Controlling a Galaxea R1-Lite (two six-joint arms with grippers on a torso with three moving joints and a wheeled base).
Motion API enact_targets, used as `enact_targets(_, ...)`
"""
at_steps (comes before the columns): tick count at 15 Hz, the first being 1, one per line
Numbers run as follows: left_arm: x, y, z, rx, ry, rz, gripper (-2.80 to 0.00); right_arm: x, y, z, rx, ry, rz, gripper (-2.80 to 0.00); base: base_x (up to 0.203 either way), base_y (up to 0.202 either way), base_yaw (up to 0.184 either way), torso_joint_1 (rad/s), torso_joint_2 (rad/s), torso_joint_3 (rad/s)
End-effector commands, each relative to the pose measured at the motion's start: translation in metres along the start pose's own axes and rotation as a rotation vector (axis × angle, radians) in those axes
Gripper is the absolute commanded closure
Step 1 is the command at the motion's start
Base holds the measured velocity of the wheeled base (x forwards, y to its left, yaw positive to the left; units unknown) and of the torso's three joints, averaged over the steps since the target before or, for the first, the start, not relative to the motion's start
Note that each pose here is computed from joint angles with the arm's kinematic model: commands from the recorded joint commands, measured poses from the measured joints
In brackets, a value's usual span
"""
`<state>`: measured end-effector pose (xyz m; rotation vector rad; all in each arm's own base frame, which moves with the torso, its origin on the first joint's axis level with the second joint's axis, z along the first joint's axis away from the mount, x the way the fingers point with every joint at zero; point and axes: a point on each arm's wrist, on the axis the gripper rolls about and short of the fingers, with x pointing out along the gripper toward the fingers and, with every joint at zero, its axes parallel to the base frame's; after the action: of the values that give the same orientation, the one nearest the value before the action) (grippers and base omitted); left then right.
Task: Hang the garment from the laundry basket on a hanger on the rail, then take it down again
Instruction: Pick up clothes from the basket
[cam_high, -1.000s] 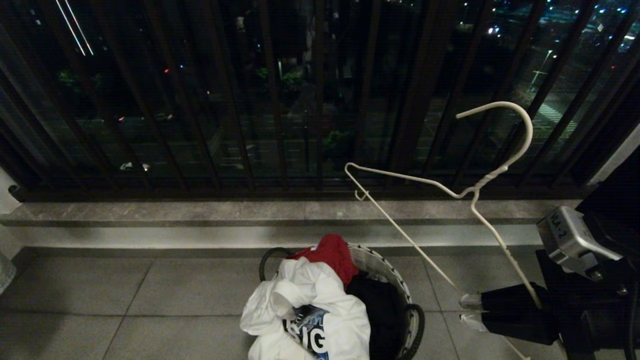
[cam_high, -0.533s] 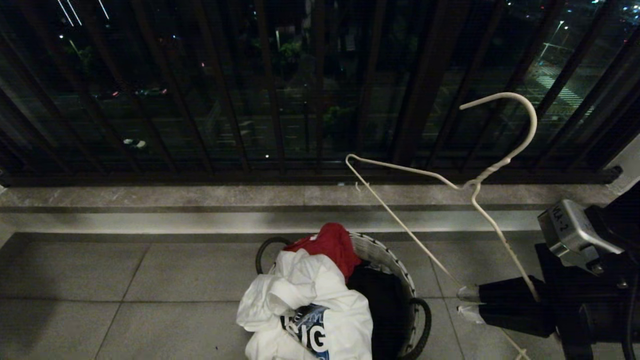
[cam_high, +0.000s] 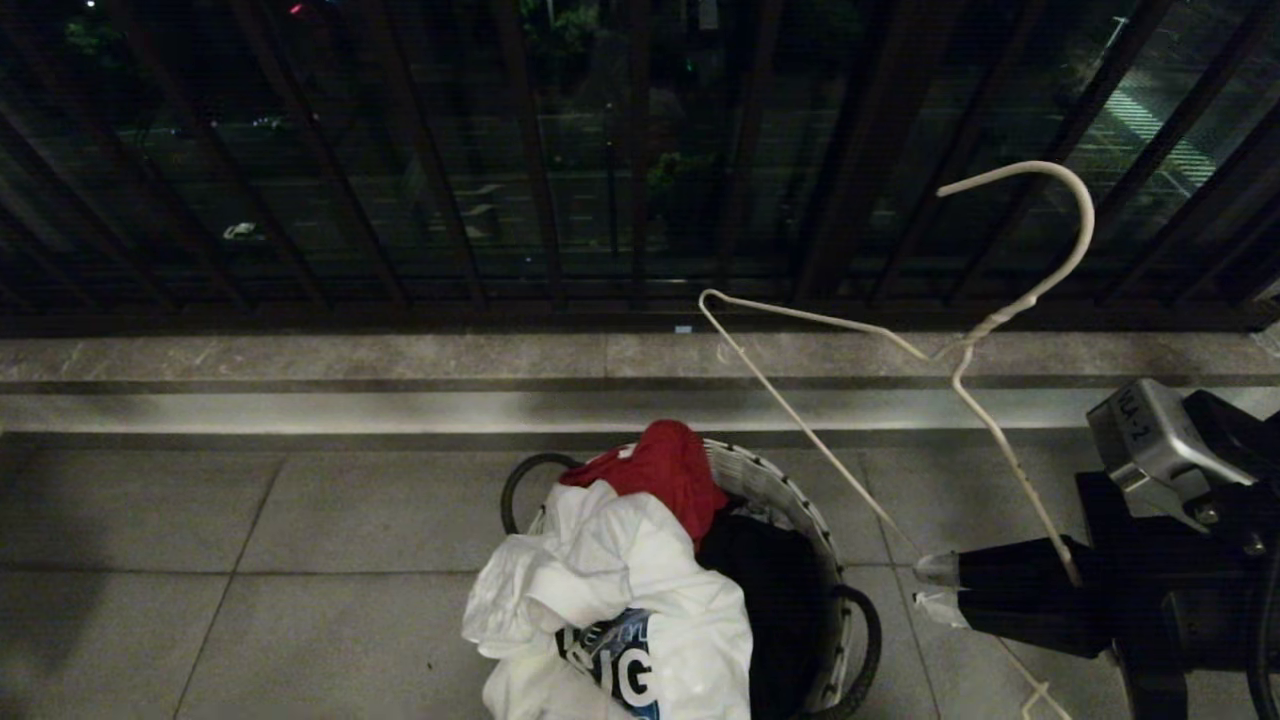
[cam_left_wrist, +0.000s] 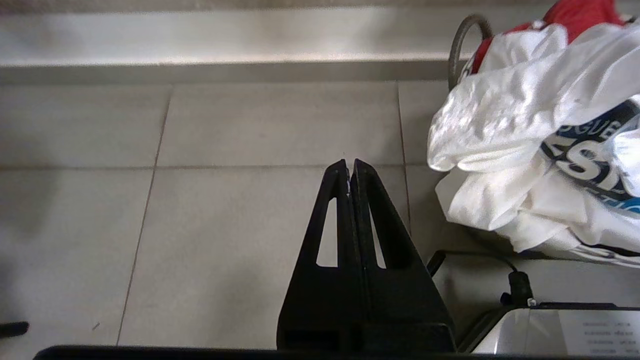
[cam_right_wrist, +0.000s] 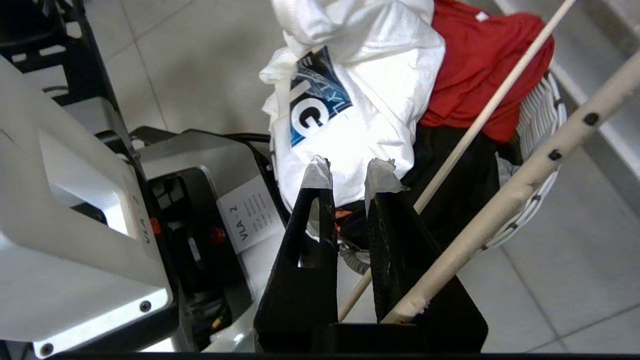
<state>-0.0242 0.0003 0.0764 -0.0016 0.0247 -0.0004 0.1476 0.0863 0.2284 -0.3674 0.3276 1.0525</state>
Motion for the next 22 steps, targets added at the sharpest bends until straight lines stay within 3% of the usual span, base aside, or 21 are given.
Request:
enact_targets(1,0.0,0.0,0.0,0.0,0.001,0.0,0.0,-0.003,0.001,0.002,-0.011,-0.019,-0.005,0.0,0.0,0.0,0.0,0.002,0.0,-0.203)
enact_targets(6,0.0,0.0,0.0,-0.001,0.001,0.0,0.0,-0.009,0.003,0.005,-0.016,-0.042,-0.015,0.0,0.0,0.0,0.0,0.0,0.0,-0.168)
enact_targets(15,0.0,0.0,0.0,-0.004,0.0,0.0,0.0,-0.016,0.007,0.007,-0.03,-0.065,-0.024,0.0,0.0,0.0,0.0,0.0,0.0,-0.009)
enact_targets(18,0.0,0.0,0.0,0.026,0.0,-0.001,0.0,-0.011,0.005,0.006,-0.024,-0.05,-0.019,0.0,0.0,0.0,0.0,0.0,0.0,0.0)
enact_targets(21,-0.007,0.0,0.027,0.018,-0.082,-0.018,0.0,-0.011,0.005,0.006,-0.025,-0.05,-0.016,0.0,0.0,0.0,0.0,0.0,0.0,0.0)
enact_targets(22,-0.005,-0.001,0.038,0.019,-0.064,-0.047,0.0,-0.011,0.005,0.006,-0.026,-0.05,-0.016,0.0,0.0,0.0,0.0,0.0,0.0,0.0)
